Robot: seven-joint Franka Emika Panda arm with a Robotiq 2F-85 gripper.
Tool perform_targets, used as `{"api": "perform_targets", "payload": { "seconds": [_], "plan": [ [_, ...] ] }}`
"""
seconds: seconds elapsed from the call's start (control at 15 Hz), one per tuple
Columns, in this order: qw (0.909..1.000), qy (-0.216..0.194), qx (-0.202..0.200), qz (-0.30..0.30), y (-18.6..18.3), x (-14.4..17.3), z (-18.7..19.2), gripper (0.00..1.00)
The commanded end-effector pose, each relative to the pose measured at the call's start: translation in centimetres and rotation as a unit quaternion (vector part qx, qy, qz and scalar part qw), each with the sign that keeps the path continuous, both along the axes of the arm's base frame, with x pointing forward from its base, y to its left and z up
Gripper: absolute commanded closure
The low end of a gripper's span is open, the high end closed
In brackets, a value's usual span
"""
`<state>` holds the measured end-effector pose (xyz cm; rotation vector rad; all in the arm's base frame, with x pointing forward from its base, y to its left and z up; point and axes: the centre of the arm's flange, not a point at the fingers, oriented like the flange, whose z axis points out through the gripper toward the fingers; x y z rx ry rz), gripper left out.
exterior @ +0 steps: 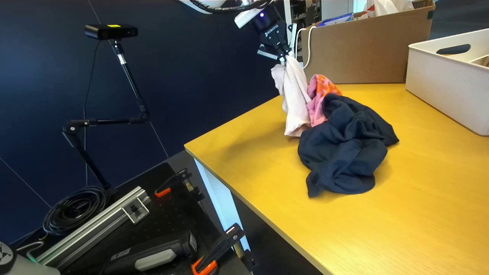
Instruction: Pile all the clothes together
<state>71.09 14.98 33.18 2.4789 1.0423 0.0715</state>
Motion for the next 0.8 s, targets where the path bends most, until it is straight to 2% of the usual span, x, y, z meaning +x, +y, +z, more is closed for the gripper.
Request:
{"api": "perform_targets", "payload": {
  "seconds": [0.0,0.2,0.4,0.53,0.67,0.73],
  "plan": [
    [0.9947,-0.044,-0.02,-0.091,-3.2,-7.8,1.5,0.99],
    [0.982,-0.081,-0.02,-0.169,-6.2,-10.2,2.9,0.99],
    [0.9632,-0.094,-0.01,-0.252,-10.6,-12.5,4.8,0.99],
    [0.9523,-0.098,-0.012,-0.289,-14.9,-13.7,6.0,0.99],
    [0.9415,-0.101,-0.018,-0.321,-20.3,-13.8,7.1,0.99],
    [0.9378,-0.096,-0.017,-0.333,-23.4,-12.9,7.4,0.99]
  ]
}}
